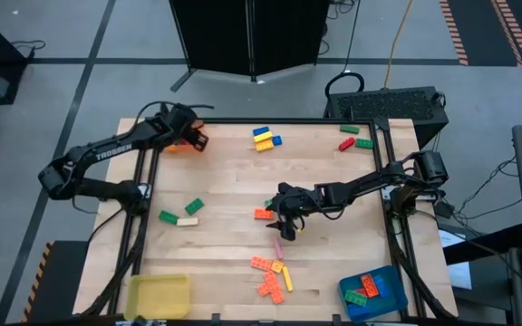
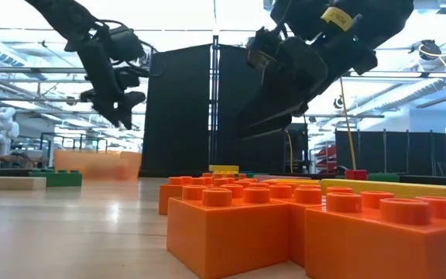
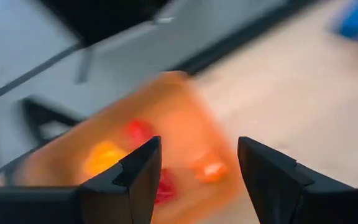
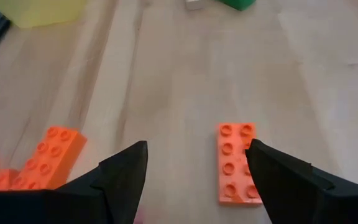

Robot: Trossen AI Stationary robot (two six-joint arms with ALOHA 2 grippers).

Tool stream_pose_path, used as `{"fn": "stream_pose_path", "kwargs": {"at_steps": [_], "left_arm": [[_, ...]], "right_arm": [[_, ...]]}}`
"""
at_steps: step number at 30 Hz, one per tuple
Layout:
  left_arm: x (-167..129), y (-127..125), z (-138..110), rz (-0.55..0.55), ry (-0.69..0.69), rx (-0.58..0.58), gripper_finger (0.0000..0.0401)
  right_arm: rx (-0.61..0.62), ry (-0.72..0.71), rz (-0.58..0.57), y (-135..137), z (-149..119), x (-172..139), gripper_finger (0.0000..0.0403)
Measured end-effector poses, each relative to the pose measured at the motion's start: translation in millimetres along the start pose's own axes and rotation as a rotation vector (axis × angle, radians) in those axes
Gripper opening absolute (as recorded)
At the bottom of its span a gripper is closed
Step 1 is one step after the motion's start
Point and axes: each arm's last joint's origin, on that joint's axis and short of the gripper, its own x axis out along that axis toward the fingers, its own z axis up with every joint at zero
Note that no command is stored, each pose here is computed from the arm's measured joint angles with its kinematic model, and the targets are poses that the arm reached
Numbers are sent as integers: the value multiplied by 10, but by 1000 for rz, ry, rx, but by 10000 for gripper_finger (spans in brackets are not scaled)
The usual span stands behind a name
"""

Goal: Sort blocks by size
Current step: Put the yellow 4 stud game piece into the orange bin

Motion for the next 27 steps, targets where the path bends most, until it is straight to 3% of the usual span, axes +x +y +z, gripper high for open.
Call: {"fn": "stream_pose_path", "kwargs": {"at_steps": [6,14,21,27], "left_arm": [[-77,-276,-27,-300,-7,184,212],[-365,-873,-216,-634,-41,487,212],[-740,-1366,-428,-837,-165,665,212],[-1023,-1621,-584,-975,-275,754,212]], "right_arm": [[0,-24,-138,-44,5,-3,267],[19,-46,-248,-74,11,-9,267],[101,-55,-246,-71,8,-9,267],[197,-75,-240,-65,16,-9,267]]}}
